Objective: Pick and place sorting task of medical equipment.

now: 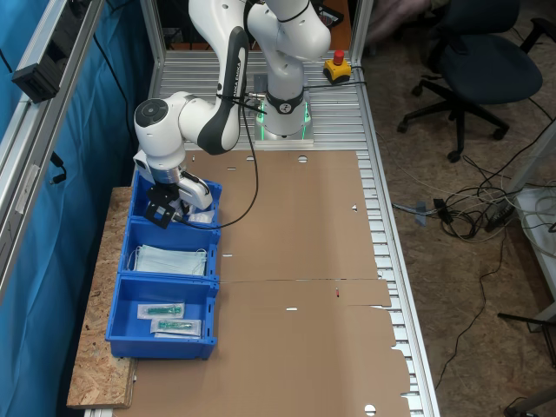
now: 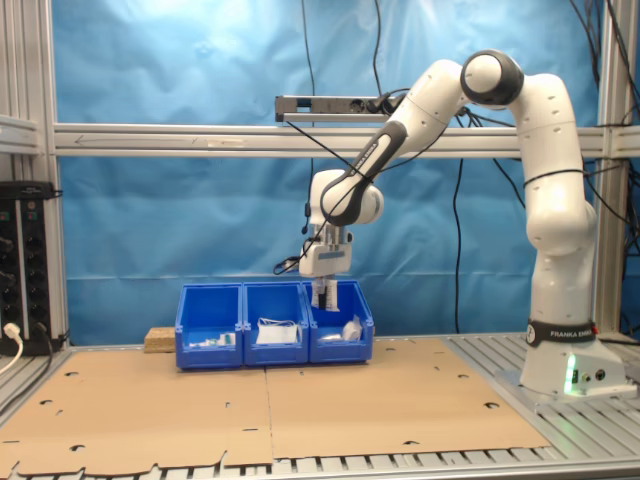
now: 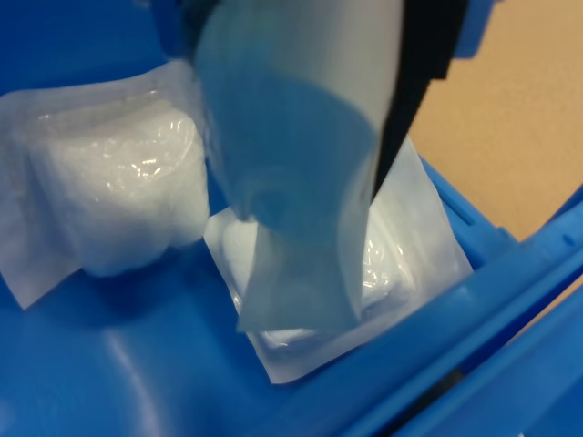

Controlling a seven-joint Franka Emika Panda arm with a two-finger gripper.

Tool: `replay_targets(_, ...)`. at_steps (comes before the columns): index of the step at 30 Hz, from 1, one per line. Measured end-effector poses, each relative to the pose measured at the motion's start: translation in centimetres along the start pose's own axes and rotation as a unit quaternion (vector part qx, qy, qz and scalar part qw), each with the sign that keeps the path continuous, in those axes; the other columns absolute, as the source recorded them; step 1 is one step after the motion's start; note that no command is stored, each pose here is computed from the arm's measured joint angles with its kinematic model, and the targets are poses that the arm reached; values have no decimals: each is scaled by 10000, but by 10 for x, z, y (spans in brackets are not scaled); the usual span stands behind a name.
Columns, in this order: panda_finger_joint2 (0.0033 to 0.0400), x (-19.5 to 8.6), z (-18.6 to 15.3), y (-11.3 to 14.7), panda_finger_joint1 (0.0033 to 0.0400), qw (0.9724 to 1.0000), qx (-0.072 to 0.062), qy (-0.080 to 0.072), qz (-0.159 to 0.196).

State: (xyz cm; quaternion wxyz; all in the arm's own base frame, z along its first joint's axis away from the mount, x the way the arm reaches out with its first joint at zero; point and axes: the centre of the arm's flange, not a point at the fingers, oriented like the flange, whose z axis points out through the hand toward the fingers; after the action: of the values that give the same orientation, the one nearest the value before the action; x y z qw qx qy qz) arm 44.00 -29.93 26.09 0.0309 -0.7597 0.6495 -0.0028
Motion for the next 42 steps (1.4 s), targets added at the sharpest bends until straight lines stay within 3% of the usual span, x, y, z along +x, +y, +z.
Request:
replay_targets(11, 61, 0, 1, 1, 61, 10000, 0, 2, 1)
replay_targets(12, 191, 0, 1, 1, 191, 10000, 1, 2, 1)
replay_targets(18, 191, 0, 1, 0, 191, 10000, 3, 5, 1)
replay_targets(19, 272, 0, 1, 0, 272, 10000, 4, 5, 1)
replay_targets(22, 272, 0, 1, 0, 272, 10000, 5, 6, 1)
replay_targets(23, 366, 0, 1, 0, 366, 10000, 5, 6, 1)
replay_targets(29, 366, 0, 0, 0, 366, 10000, 9, 11, 0)
replay_targets(30, 391, 0, -1, 0, 391, 10000, 14, 16, -1)
replay_targets(32, 398, 0, -3, 0, 398, 10000, 31, 34, -5)
replay_targets(42, 398, -8, -38, -14, 398, 9993, 240, 225, -148)
